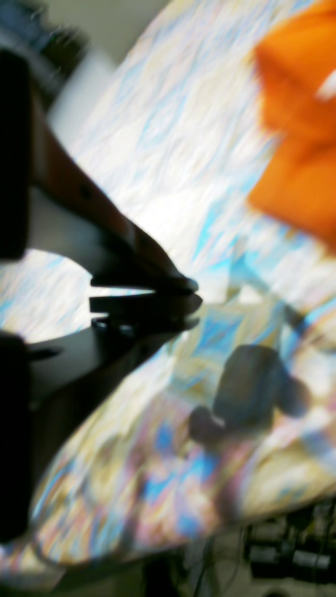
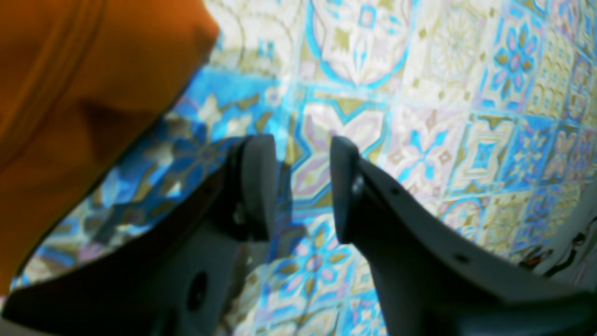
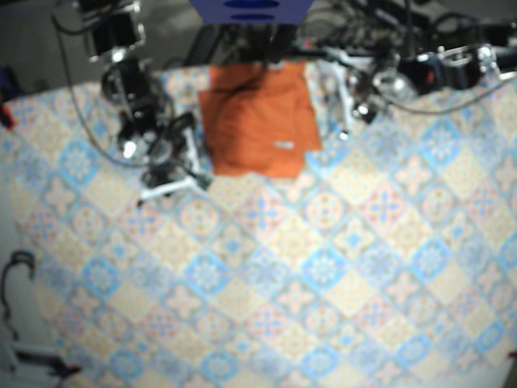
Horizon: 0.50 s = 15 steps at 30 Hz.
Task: Fold the T-shirt properly
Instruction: 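Withdraw the right gripper and move the left gripper over the bundle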
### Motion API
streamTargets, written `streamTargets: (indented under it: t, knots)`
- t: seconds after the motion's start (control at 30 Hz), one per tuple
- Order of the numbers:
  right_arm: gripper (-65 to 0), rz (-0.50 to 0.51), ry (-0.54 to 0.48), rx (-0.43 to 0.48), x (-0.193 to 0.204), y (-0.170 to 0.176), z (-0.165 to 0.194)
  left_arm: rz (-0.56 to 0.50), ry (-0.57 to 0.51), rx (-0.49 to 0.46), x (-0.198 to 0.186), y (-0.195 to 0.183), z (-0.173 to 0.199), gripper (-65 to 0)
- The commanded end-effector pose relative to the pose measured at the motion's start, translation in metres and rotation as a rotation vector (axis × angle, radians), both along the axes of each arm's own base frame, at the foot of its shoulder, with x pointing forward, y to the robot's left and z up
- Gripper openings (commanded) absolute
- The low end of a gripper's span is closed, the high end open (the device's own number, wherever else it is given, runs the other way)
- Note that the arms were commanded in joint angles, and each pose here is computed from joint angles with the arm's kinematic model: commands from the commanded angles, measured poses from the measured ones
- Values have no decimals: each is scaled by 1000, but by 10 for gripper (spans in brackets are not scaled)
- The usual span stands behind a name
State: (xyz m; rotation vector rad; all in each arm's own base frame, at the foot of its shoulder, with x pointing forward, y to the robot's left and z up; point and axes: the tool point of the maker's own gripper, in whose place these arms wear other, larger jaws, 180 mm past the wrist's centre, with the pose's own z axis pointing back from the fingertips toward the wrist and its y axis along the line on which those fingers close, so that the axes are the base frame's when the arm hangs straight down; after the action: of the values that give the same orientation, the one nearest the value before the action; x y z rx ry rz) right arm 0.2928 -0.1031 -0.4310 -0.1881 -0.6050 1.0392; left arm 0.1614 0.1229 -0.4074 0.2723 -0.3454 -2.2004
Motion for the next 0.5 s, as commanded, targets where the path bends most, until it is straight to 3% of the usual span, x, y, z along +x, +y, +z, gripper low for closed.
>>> streamTargets:
  t: [0.0, 0.17, 0.47]
  knots:
    - [-455, 0, -40, 8, 12, -1, 10, -30, -30, 13, 7, 1, 6, -650]
    - [-455, -1, -45, 10, 18, -1, 11, -155, -38, -12, 10, -29, 9, -650]
    - [-455, -2, -45, 45, 18, 14, 11, -206, -198, -104, 64, -75, 48, -650]
